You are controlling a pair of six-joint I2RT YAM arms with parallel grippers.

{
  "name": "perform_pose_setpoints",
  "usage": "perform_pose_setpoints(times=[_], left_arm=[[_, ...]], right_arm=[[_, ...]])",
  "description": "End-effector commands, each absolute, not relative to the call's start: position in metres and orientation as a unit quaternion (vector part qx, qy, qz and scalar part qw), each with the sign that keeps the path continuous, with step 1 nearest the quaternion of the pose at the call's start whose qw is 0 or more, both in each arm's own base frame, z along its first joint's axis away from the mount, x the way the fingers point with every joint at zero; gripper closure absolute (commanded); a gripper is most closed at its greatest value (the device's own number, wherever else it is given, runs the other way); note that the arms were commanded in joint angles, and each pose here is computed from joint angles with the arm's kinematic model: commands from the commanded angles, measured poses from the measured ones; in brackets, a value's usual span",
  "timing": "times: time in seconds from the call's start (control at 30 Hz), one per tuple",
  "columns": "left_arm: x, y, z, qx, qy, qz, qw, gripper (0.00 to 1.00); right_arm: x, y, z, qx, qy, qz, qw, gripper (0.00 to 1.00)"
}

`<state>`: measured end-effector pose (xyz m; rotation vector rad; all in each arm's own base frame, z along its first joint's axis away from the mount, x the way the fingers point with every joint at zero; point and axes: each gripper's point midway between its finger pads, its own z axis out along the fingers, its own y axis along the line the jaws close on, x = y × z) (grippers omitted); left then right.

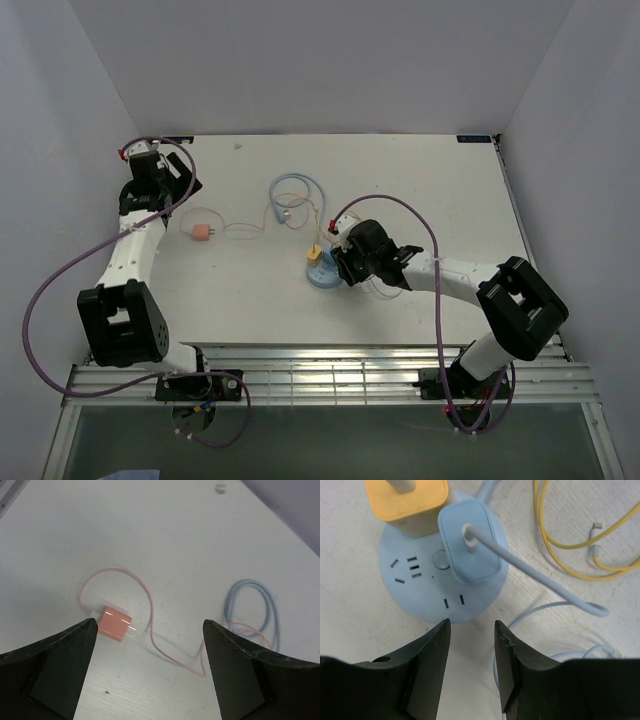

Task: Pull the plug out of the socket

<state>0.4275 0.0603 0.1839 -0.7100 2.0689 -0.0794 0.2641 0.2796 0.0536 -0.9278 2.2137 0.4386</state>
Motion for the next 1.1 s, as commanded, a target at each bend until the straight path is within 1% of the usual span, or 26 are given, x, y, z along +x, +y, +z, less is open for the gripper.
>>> perform_pose_setpoints(times=[0.0,0.03,0.1,0.13,0.23,0.4,0.6,0.8,0.83,0.97,1.07], left_arm=[[0.414,-0.006,0.239,-0.216,0.826,-0.154,0.498,0.02],[0.409,-0.019,0.236,-0.201,0.830,-0.161,0.495,0.02],[0.397,-0.051,0.242,-0.166,0.833,-0.171,0.500,0.02],[0.389,-0.078,0.242,-0.138,0.837,-0.179,0.498,0.02],[0.366,-0.117,0.232,-0.094,0.843,-0.205,0.489,0.02],[0.341,-0.157,0.207,-0.043,0.860,-0.227,0.454,0.02],[0.314,-0.216,0.178,0.062,0.867,-0.256,0.424,0.02],[0.307,-0.242,0.156,0.127,0.858,-0.279,0.413,0.04],[0.306,-0.246,0.153,0.134,0.857,-0.284,0.408,0.07],[0.311,-0.250,0.131,0.139,0.867,-0.273,0.394,0.16],[0.313,-0.255,0.124,0.142,0.865,-0.278,0.393,0.18]], right_arm=[[0.256,0.273,0.060,-0.377,0.841,0.166,0.350,0.53],[0.254,0.271,0.061,-0.379,0.838,0.167,0.355,0.50],[0.251,0.268,0.063,-0.383,0.835,0.168,0.357,0.49],[0.254,0.271,0.072,-0.381,0.825,0.177,0.379,0.48],[0.253,0.279,0.086,-0.389,0.803,0.200,0.405,0.44],[0.260,0.290,0.098,-0.396,0.780,0.218,0.433,0.43],[0.284,0.304,0.107,-0.390,0.771,0.219,0.454,0.42],[0.297,0.310,0.100,-0.390,0.769,0.227,0.453,0.42],[0.297,0.313,0.101,-0.390,0.764,0.235,0.458,0.42],[0.297,0.318,0.099,-0.390,0.755,0.257,0.461,0.42],[0.297,0.319,0.089,-0.392,0.756,0.258,0.456,0.42]])
